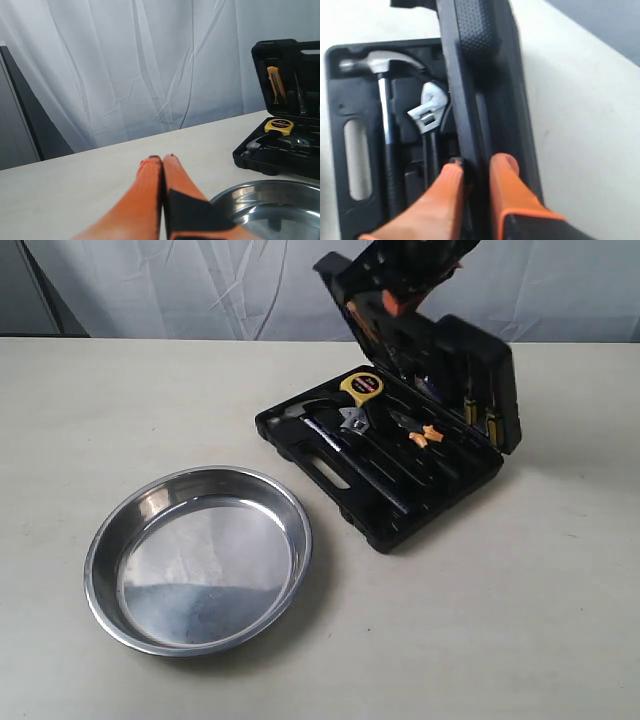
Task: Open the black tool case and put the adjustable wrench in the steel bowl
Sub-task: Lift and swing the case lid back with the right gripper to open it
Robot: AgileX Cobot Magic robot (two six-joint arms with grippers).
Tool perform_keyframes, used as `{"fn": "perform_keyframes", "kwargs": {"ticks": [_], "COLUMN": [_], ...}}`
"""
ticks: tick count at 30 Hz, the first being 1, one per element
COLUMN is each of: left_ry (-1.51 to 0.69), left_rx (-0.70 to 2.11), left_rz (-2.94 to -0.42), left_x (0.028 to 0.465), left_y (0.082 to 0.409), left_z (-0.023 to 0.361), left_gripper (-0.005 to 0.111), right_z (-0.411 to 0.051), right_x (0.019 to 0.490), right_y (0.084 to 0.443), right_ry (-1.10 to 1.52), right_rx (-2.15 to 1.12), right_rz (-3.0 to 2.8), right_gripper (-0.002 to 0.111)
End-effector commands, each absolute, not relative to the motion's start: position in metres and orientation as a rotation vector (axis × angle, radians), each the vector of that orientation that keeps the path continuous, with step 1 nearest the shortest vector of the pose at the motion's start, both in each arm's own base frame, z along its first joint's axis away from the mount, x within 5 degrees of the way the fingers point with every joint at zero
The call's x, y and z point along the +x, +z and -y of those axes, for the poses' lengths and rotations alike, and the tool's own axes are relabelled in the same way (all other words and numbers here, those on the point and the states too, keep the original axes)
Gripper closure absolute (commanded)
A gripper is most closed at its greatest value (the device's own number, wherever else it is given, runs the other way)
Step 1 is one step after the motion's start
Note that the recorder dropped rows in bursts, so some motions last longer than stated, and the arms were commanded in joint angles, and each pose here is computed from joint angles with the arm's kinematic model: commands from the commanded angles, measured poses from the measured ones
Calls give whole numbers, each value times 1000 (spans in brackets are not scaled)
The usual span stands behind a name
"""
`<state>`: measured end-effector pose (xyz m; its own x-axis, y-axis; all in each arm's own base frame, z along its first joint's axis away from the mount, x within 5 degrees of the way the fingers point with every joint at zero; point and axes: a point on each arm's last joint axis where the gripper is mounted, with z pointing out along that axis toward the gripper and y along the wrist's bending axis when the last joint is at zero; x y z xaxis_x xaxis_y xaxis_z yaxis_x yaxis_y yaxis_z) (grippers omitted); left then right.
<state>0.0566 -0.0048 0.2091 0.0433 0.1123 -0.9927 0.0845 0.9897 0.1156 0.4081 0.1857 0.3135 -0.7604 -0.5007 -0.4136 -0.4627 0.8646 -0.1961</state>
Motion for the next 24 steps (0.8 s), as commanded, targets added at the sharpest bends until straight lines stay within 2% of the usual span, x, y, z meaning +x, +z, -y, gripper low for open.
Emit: {"fn": "perform_keyframes", "kwargs": {"ticks": [1, 9, 24], "left_ry": [17, 17, 15], "left_rx": [162, 162, 161], "left_rz": [-1525, -1525, -1525], "left_x": [56, 56, 56], "left_y": [209, 209, 209], "left_z": [5, 5, 5], "left_gripper": [107, 107, 107], "right_z": [-141, -79, 13], "right_x": [414, 428, 424], "right_y": [330, 322, 241], "right_ry": [-189, -276, -513], "right_rx": [-530, -361, -170], "right_rz": [-2606, -2668, -2847], "right_gripper": [109, 109, 109]}}
